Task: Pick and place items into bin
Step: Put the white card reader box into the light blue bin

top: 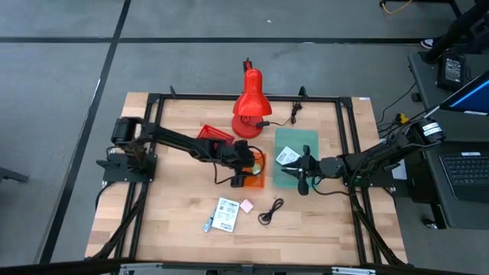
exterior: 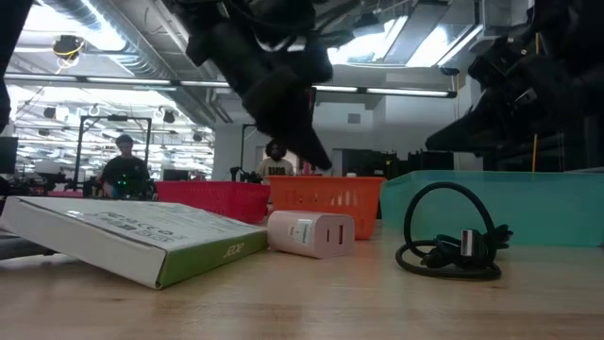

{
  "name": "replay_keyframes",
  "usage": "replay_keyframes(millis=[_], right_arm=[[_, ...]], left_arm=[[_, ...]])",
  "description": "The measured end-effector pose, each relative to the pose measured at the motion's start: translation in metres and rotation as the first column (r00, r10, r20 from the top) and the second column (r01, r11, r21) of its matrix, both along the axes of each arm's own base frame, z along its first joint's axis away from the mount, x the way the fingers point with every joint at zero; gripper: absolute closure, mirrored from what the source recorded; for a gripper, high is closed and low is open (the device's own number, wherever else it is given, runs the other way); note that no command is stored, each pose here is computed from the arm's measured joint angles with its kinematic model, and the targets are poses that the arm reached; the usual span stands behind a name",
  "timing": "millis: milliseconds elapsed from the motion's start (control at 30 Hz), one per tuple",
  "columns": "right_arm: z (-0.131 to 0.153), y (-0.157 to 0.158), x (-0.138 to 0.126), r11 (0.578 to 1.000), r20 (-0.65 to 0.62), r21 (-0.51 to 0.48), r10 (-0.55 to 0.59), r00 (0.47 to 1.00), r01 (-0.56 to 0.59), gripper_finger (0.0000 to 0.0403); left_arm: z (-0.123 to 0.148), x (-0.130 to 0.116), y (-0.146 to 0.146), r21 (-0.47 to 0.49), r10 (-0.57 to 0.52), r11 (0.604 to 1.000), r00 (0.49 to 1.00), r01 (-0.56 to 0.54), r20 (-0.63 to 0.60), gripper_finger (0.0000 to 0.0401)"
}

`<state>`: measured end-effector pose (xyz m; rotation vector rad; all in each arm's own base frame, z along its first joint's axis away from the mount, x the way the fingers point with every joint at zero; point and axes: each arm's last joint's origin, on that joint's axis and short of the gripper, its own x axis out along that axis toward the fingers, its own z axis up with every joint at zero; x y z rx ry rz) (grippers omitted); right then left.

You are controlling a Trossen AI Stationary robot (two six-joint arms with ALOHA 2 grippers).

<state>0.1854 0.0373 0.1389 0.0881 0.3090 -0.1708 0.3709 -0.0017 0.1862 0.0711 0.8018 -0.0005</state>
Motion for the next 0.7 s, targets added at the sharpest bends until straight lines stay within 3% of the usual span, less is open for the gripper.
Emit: replay_keyframes(millis=[200, 333, 700], right_arm=[[0.0, 0.0, 0.0, 1.0, -0.004, -0.001, 0.0, 1.0, 0.0, 0.0344], [0.0, 0.0, 0.0, 1.0, -0.004, -0.001, 0.0, 1.0, 0.0, 0.0344], [-0.001, 0.0, 0.0, 1.0, -0.006, 0.024, -0.008, 1.0, 0.008, 0.0344]], left_arm=[[0.033, -0.019, -0.002, -0.014, -0.016, 1.0, 1.0, 0.016, 0.011, 0.0213], [0.05, -0.039, -0.008, -0.089, 0.009, 0.996, 0.999, -0.013, -0.046, 0.0222], [0.044, -0.065, -0.04, -0.217, 0.081, 0.965, 0.954, -0.147, -0.288, 0.022]])
